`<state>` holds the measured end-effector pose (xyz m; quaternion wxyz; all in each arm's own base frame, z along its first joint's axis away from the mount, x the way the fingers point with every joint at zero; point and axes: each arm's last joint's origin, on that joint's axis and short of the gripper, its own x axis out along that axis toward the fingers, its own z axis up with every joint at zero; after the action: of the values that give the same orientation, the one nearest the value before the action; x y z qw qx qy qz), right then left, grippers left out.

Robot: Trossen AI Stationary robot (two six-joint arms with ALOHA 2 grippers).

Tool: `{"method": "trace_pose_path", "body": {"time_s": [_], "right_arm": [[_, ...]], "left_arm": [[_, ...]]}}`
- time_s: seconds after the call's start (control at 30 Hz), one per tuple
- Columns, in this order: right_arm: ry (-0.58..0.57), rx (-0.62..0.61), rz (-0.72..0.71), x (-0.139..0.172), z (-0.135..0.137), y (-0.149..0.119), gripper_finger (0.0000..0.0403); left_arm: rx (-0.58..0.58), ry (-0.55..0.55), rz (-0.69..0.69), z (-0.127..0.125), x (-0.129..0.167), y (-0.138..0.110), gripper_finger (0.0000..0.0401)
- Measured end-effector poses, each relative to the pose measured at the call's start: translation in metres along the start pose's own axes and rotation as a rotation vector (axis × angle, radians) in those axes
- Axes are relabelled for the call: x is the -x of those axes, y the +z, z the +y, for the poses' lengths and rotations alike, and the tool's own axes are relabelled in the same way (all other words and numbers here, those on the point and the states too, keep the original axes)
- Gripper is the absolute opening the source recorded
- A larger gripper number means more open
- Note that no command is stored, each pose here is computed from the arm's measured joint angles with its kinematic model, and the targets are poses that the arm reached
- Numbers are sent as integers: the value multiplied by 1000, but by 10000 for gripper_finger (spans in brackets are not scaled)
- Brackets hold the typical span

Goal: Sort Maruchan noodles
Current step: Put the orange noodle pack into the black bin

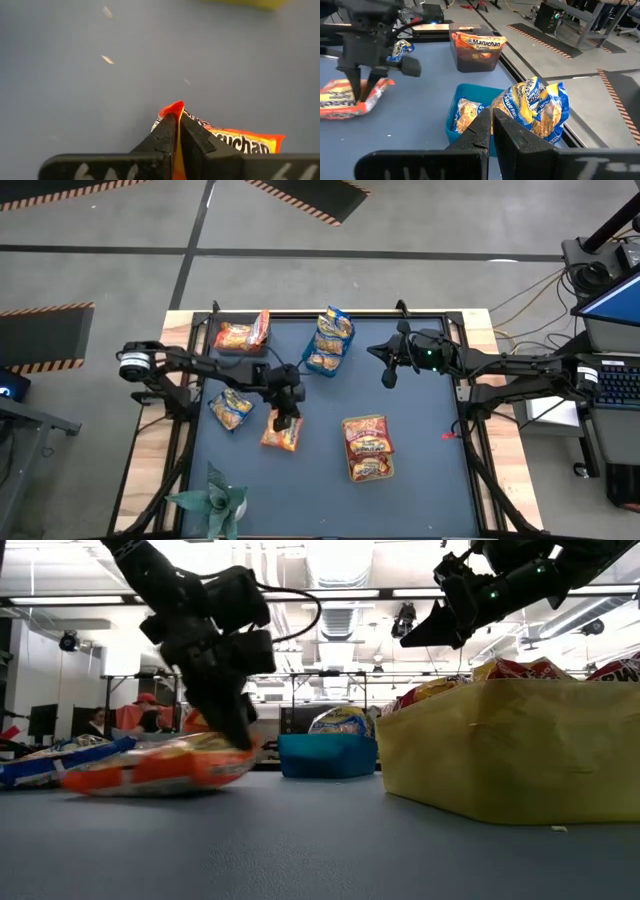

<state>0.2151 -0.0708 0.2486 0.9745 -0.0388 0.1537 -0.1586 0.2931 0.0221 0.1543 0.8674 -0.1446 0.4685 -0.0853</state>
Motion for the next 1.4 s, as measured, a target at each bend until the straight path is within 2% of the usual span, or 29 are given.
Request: {"method": "trace_pose_path", "body": {"time_s": [0.23, 0.47, 0.6, 0.93, 1.0, 1.2, 1.4], "right_arm": [[0, 5, 0, 0, 0, 0, 9], [-1, 12, 1, 0, 0, 0, 9], [-1, 22, 1, 0, 0, 0, 9], [-3, 27, 1, 0, 0, 0, 9], [-4, 27, 2, 0, 0, 0, 9], [-4, 7, 4, 0, -1, -1, 9], [-44, -210, -5, -1, -5, 3, 9]], "left_arm": [[-127, 47, -117, 8, 10, 13, 0], [-220, 62, -246, 4, 32, 25, 0], [-248, 88, -342, 0, 56, 31, 0], [-234, 331, -606, -13, 134, 31, 0], [-237, 350, -636, -17, 145, 29, 0], [-215, 342, -577, -17, 143, 17, 0], [-162, 282, -446, -7, 111, 12, 0]]}}
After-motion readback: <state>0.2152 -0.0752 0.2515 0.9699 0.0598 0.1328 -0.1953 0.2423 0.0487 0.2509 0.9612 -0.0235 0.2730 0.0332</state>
